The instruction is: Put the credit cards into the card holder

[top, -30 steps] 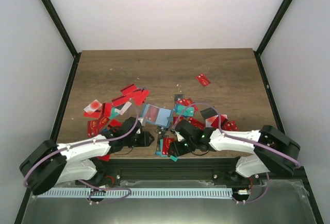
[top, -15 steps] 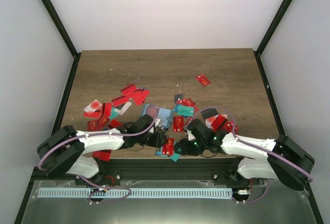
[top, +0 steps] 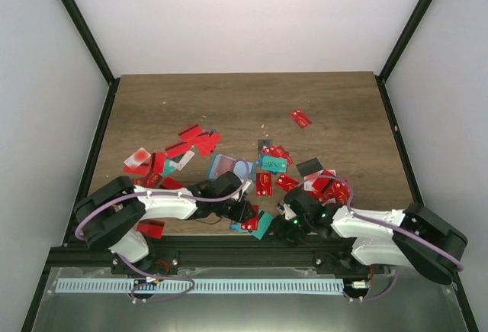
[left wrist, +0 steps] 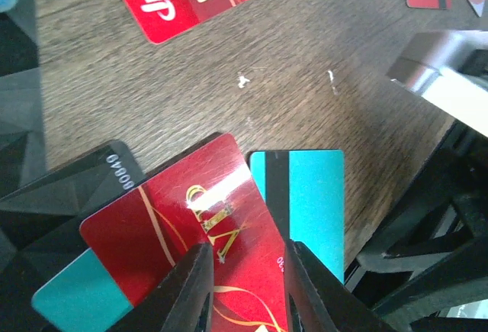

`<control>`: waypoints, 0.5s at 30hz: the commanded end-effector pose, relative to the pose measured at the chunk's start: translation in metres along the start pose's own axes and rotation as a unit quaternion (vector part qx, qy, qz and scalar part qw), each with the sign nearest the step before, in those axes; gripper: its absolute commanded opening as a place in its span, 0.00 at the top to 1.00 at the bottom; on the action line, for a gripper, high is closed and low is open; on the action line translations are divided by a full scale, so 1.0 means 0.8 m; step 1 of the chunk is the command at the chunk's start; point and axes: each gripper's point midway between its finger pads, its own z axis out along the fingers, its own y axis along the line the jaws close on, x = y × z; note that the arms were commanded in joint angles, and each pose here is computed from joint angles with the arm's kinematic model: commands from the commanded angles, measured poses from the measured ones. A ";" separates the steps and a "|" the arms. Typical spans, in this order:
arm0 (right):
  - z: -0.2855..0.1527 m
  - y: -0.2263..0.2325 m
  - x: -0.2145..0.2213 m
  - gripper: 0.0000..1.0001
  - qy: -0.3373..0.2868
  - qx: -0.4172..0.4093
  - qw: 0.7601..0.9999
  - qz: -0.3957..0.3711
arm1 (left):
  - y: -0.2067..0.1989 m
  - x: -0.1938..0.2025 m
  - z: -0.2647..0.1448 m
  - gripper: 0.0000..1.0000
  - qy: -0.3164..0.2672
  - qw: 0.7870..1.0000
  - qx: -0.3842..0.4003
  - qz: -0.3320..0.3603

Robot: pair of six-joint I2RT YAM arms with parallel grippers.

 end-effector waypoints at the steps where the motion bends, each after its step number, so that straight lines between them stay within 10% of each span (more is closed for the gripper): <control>1: 0.009 0.019 -0.012 0.56 -0.010 -0.043 0.998 0.032 | -0.005 0.010 0.011 0.72 0.018 1.000 0.013 0.017; 15: 0.022 0.010 -0.040 0.65 -0.074 -0.077 0.988 0.109 | 0.007 0.045 0.017 0.75 0.039 0.999 0.019 0.007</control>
